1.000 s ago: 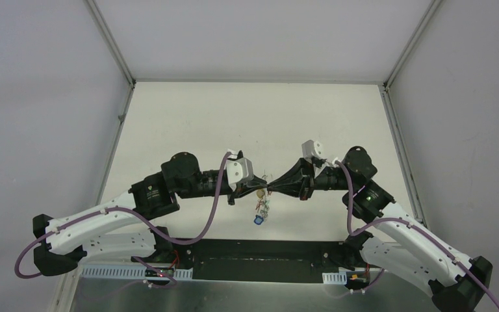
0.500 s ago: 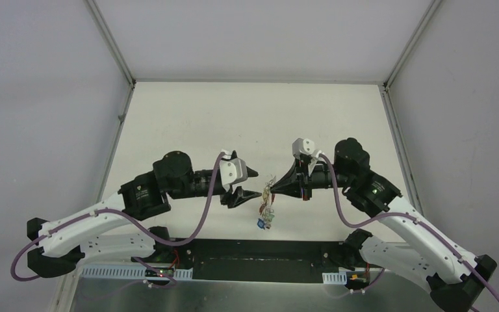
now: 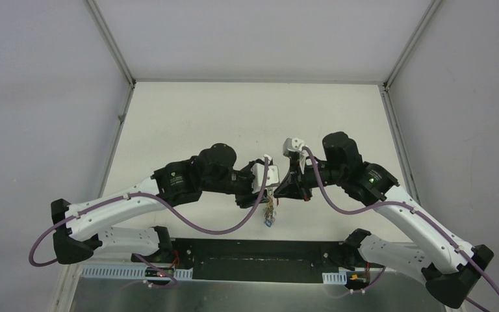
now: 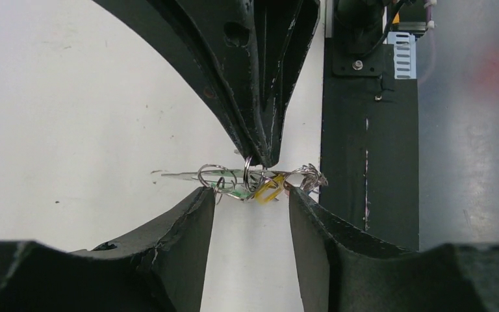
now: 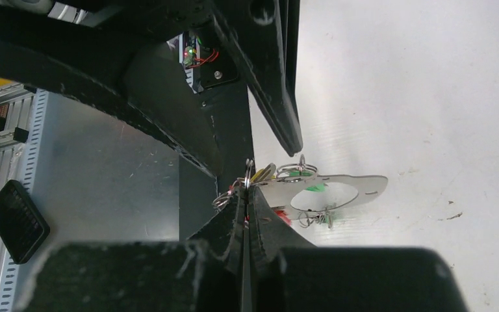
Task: Put the keys on the keyring
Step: Adjust the key on the keyring.
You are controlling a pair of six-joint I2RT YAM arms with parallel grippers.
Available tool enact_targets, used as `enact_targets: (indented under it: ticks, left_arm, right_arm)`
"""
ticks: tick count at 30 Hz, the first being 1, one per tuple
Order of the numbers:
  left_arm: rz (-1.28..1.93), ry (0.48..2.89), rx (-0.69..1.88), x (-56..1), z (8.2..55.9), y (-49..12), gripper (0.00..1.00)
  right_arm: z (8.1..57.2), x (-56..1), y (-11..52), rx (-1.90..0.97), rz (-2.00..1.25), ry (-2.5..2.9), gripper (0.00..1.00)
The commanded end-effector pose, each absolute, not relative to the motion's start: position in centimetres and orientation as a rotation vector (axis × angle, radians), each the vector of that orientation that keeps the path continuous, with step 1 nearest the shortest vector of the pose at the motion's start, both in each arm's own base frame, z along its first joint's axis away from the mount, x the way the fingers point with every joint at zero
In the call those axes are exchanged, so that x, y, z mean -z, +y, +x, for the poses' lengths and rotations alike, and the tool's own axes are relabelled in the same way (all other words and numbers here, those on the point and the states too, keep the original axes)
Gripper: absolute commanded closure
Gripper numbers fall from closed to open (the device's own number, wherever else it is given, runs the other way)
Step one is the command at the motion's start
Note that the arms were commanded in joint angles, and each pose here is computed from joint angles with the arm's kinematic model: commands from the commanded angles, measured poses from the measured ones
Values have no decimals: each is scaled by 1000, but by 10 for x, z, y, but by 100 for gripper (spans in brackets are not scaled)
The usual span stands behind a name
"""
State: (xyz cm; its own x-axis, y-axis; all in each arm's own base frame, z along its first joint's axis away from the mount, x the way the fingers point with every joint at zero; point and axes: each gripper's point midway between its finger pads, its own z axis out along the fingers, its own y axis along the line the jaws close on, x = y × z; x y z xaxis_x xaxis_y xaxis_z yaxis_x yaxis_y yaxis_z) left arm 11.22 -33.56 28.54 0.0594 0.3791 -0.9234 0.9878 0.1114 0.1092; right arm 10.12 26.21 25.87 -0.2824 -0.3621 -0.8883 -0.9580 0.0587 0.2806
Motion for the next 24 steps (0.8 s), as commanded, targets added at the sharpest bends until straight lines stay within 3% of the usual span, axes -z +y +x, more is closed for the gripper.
enact_targets:
  ticks: [1,9,14,17,20,24]
  left_arm:
    - [1438,1392,881,-308,106,-346,55]
    - [1450,1364,927,-310,103,-356,80]
    - [1450,1357,943,-312,100,-356,88]
    - [1450,1355,956,-314,99,-357,100]
    - [1429,1360,969,-315,99,-358,100]
    - [1361,1345,997,-322,99,-356,100]
  right_arm:
    - [99,-283,266,-1254,-1326,1638,100]
    - [102,-281,269,-1248,-1318,1614,100]
    - [104,-279,270,-1238,-1314,1616,100]
    - [106,-277,270,-1236,-1313,1623,100]
    - [110,-274,271,-1220,-1297,1644,100]
    - [117,-270,268,-1163,-1266,1630,80]
